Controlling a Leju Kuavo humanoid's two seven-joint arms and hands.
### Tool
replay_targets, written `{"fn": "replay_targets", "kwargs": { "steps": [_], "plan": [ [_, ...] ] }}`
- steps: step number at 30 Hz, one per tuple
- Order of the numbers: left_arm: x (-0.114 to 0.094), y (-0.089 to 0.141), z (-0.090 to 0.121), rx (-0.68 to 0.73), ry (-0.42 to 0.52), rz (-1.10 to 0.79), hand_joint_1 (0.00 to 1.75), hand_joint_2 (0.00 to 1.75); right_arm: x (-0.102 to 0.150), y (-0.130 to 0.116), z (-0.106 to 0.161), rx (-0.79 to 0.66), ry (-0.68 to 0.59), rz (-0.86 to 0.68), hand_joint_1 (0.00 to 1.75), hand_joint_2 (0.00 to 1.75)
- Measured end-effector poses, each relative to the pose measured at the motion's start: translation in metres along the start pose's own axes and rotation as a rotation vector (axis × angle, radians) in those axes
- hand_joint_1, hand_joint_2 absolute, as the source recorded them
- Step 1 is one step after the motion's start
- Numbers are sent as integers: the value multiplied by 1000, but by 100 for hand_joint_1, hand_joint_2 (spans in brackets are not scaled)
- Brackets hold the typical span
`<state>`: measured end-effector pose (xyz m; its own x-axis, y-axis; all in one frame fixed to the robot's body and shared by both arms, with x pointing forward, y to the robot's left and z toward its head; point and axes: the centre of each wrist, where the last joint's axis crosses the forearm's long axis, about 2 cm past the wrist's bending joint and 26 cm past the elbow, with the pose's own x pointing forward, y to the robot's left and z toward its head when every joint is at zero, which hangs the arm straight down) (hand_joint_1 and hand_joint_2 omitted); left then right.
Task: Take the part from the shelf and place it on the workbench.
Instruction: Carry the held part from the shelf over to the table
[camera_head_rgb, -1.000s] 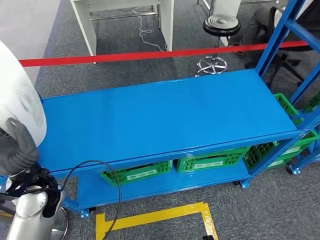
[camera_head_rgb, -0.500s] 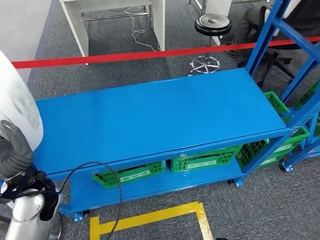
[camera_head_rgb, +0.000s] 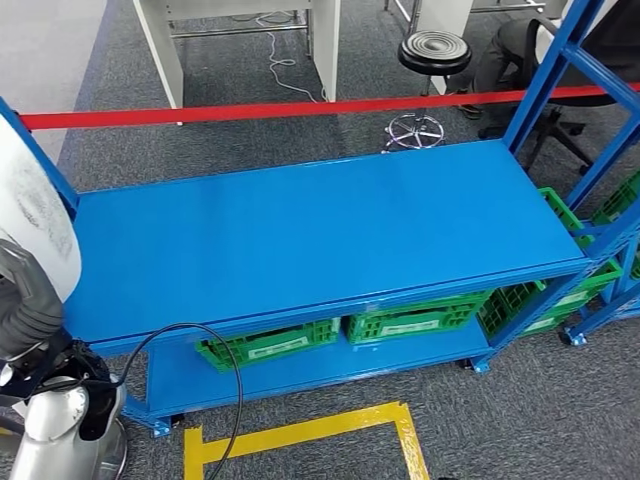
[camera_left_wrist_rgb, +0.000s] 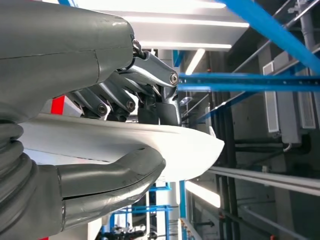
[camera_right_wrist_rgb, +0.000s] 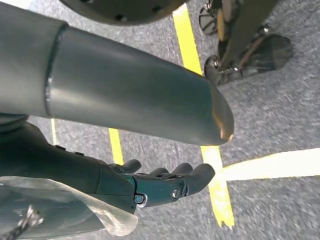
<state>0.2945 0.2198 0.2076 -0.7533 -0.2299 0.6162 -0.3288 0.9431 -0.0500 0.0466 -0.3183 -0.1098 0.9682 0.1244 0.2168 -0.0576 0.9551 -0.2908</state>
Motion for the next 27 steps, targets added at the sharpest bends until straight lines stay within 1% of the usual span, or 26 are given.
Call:
{"fn": "replay_targets", "kwargs": {
  "steps": [8,27],
  "plan": [
    [1,-2,-4,-6,-9,13,175,175,-3,-13,-3,40,22,-18,0,0],
    [2,-5,-5,8,-27,-4,175,175,-4,-14,-3,55,36,-7,0,0]
  ]
}}
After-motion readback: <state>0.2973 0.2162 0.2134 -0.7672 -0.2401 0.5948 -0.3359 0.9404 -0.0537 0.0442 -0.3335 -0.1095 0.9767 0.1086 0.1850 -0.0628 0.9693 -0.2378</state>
